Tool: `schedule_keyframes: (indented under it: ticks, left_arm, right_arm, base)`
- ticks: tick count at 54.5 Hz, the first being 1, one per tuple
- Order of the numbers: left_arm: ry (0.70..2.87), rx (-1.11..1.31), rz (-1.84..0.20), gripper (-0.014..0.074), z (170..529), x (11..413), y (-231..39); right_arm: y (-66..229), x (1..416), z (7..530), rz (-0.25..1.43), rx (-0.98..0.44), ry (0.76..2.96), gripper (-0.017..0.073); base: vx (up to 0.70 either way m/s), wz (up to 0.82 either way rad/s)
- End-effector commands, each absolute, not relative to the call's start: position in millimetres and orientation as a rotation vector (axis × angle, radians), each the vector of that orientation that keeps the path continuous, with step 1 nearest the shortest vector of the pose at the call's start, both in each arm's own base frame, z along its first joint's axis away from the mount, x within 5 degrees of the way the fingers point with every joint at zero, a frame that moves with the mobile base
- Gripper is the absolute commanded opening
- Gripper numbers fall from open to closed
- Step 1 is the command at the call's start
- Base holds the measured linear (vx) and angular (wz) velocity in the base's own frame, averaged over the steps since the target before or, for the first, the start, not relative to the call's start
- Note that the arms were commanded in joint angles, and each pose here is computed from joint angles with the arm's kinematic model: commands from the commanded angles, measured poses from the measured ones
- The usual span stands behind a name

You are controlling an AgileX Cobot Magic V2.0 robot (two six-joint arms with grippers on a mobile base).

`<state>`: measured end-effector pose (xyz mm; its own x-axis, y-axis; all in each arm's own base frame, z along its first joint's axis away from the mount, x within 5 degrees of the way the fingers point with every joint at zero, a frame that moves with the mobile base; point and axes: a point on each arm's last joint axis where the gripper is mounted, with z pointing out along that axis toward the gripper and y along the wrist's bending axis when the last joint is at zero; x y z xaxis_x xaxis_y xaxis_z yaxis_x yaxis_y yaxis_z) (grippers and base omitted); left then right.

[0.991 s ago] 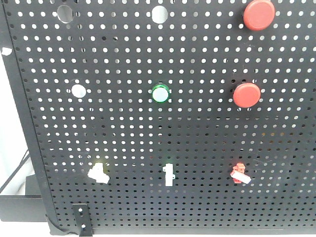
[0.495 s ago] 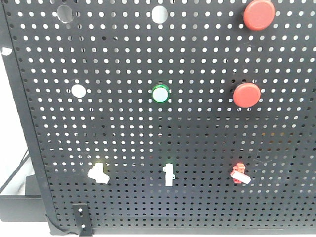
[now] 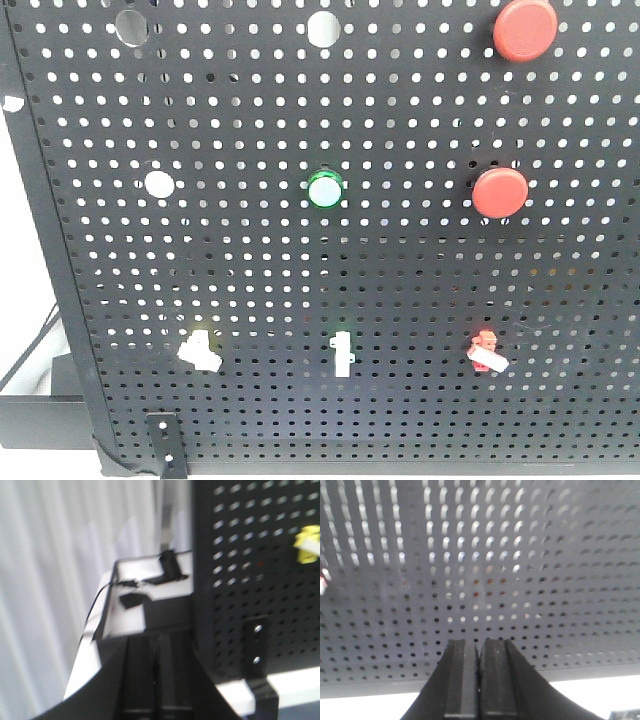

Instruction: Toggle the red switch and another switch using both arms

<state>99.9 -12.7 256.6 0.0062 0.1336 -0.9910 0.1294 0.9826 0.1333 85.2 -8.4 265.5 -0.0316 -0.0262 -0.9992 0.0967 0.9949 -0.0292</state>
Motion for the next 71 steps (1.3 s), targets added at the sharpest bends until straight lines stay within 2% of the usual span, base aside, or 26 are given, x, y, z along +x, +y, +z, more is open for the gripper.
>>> schedule_keyframes:
  ticks: [1, 10, 20, 29, 47, 71]
  left_arm:
    - [1.391, 0.304, -0.07, 0.0003, 279, 111, -27]
    - [1.383, 0.464, -0.261, 0.0, 279, 130, -54]
    - [1.37, 0.522, -0.311, 0.0, 303, 165, -71]
    - [1.313, 0.565, -0.351, 0.0001, 315, 188, -83]
    - [1.337, 0.627, -0.391, 0.0001, 318, 228, -108]
    - [1.402, 0.656, -0.299, 0.0001, 306, 248, -109]
  right_arm:
    - [-5, 98, 293, -0.087, -0.003, 1.424, -0.0009]
    - [-1, 123, 298, -0.072, -0.088, 1.421, -0.0009]
    - [10, 138, 294, 0.064, -0.175, 1.421, -0.0009]
    - [15, 145, 284, 0.077, -0.266, 1.487, -0.0009]
    - [15, 146, 283, 0.075, -0.266, 1.492, -0.0009]
    - [15, 146, 283, 0.075, -0.265, 1.492, -0.0009]
  base:
    - [0.0, 0.0]
    - [0.0, 0.0]
    - [0.0, 0.0]
    - [0.0, 0.0]
    - [0.0, 0.0]
    - [0.0, 0.0]
